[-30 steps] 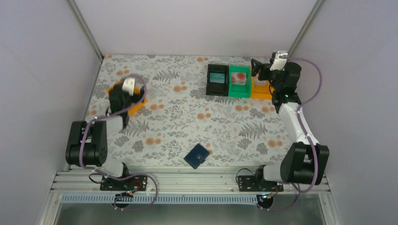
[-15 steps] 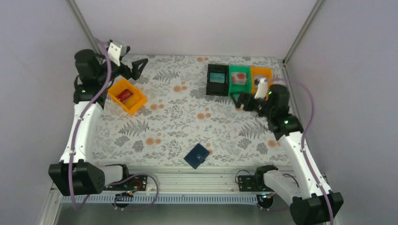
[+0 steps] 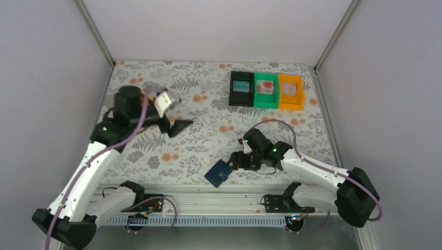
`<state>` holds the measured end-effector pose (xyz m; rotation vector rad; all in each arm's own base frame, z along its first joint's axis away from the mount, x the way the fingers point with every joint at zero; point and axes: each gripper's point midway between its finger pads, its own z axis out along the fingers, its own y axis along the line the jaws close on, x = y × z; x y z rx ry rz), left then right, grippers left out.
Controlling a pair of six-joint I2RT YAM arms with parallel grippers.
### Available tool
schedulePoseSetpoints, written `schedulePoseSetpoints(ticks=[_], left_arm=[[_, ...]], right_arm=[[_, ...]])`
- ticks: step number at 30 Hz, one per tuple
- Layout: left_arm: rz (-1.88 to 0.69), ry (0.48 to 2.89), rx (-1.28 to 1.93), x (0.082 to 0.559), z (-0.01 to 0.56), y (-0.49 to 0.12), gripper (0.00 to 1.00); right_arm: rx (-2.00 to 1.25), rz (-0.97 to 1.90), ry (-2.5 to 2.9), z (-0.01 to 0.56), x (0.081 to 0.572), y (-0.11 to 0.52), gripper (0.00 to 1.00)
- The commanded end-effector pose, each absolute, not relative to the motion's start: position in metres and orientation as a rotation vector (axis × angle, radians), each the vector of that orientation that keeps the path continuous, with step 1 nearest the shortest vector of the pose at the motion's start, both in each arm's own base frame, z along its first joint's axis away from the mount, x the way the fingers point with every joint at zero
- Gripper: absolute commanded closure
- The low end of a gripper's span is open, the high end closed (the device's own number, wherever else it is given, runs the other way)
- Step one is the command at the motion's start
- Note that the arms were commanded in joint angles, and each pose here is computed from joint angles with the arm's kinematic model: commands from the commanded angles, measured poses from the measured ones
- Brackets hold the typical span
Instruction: Take the credit cards out of the card holder
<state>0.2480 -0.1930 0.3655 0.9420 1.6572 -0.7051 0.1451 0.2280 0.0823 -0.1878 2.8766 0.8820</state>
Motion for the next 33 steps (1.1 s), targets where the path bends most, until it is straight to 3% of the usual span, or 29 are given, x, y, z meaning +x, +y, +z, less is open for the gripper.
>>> schedulePoseSetpoints(ticks=[1,4,9,14,18,24,28,33], left_arm=[[-0.692,1.875,1.179,0.208,0.254,-0.207,0.0],[-0.652,1.771,1.442,0.183,0.224,-0.236,0.0],[-0.315,1.472,1.947,0.157,0.159,-0.277,0.01],[-0.209,1.289,2.166,0.145,0.092,-0.287,0.06],[-0.234,1.15,2.253,0.127,0.067,-0.293,0.07],[-0.203,1.149,2.246,0.134,0.048,-0.299,0.08],[-0.184,1.14,2.265,0.134,0.031,-0.294,0.14],[-0.169,1.121,2.245,0.136,0.029,-0.295,0.17]], right_arm=[[-0.132,1.023,2.877,0.076,0.135,0.239,0.29],[-0.123,1.018,2.917,0.058,0.133,0.234,0.34],[-0.172,1.076,2.976,0.039,0.135,0.237,0.49],[-0.182,1.14,2.958,0.033,0.138,0.234,0.54],[-0.251,1.171,2.937,0.032,0.143,0.237,0.61],[-0.341,1.238,2.919,0.037,0.142,0.245,0.64],[-0.379,1.256,2.917,0.038,0.142,0.248,0.71],[-0.412,1.289,2.9,0.039,0.144,0.253,0.87]])
